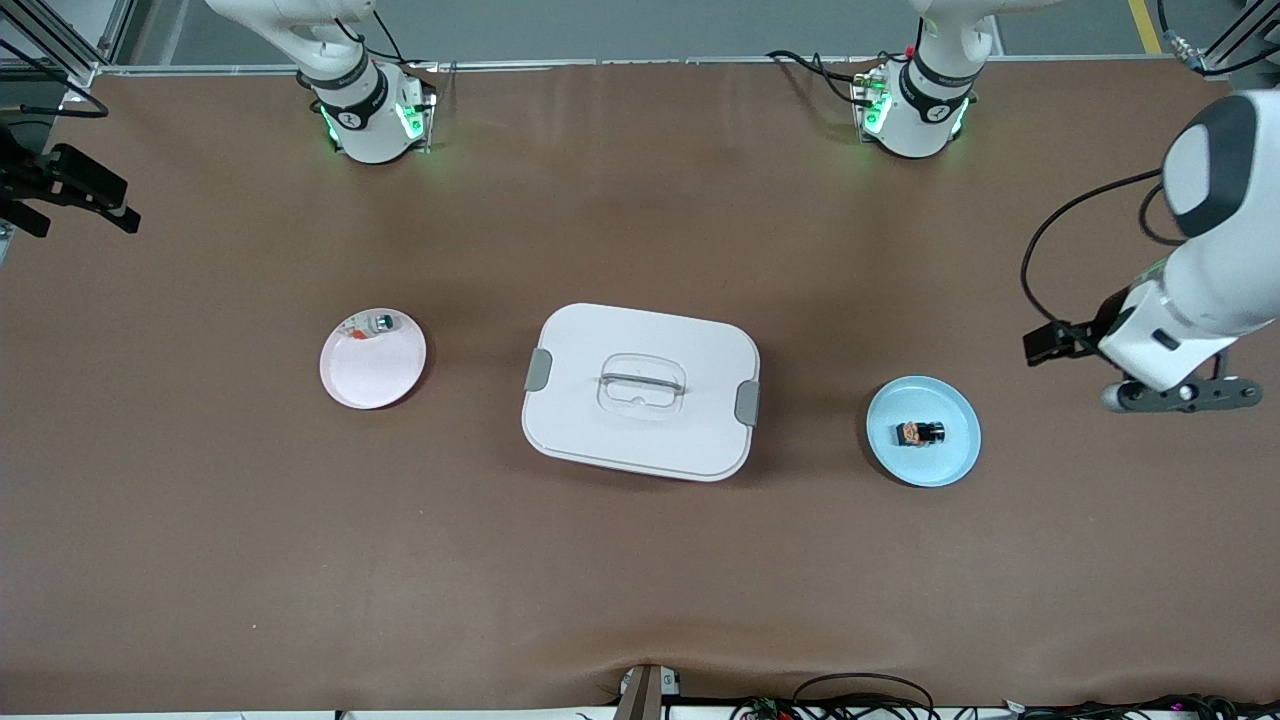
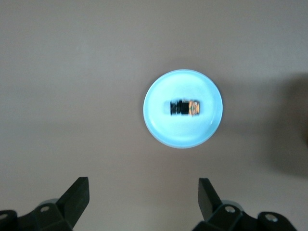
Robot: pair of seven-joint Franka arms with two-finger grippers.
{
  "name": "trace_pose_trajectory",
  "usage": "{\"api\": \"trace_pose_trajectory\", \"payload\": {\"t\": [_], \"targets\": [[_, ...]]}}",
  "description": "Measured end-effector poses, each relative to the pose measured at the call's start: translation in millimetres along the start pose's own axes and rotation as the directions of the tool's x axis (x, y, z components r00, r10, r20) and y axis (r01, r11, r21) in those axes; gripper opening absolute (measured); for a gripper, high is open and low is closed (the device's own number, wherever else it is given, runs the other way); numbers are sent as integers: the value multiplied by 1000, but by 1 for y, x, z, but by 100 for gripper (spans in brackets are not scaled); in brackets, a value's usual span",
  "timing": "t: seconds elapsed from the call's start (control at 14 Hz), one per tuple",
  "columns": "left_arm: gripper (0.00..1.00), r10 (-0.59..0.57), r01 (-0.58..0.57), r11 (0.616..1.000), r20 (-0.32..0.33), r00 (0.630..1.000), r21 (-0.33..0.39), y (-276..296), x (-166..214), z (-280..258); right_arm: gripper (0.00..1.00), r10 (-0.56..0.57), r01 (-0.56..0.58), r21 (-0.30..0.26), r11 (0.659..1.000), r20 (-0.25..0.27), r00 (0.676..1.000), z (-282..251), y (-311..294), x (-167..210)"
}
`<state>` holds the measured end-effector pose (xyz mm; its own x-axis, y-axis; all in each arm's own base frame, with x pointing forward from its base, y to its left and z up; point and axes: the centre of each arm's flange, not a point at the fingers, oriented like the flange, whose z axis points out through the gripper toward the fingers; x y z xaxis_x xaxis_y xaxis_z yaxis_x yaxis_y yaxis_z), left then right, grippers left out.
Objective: Transfer orange switch to right arm and place
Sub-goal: 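Reach the left gripper toward the black-orange switch on the blue plate, then lower the left gripper and grasp the black-orange switch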
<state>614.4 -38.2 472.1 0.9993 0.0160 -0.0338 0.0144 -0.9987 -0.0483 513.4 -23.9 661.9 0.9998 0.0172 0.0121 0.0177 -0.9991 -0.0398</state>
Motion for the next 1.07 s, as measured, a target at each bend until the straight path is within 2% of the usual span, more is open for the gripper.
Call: {"api": "trace_pose_trajectory", "payload": {"t": [0.64,1.07], "targets": [[100,-63,58,997,-100,993,-55,35,-5,142,100,14,-14,0,1000,-2,1000,0,7,0],[100,-56,47,996,-108,993,-80,43,-2,206,100,13,-13,0,1000,-2,1000,0,6,0]]}}
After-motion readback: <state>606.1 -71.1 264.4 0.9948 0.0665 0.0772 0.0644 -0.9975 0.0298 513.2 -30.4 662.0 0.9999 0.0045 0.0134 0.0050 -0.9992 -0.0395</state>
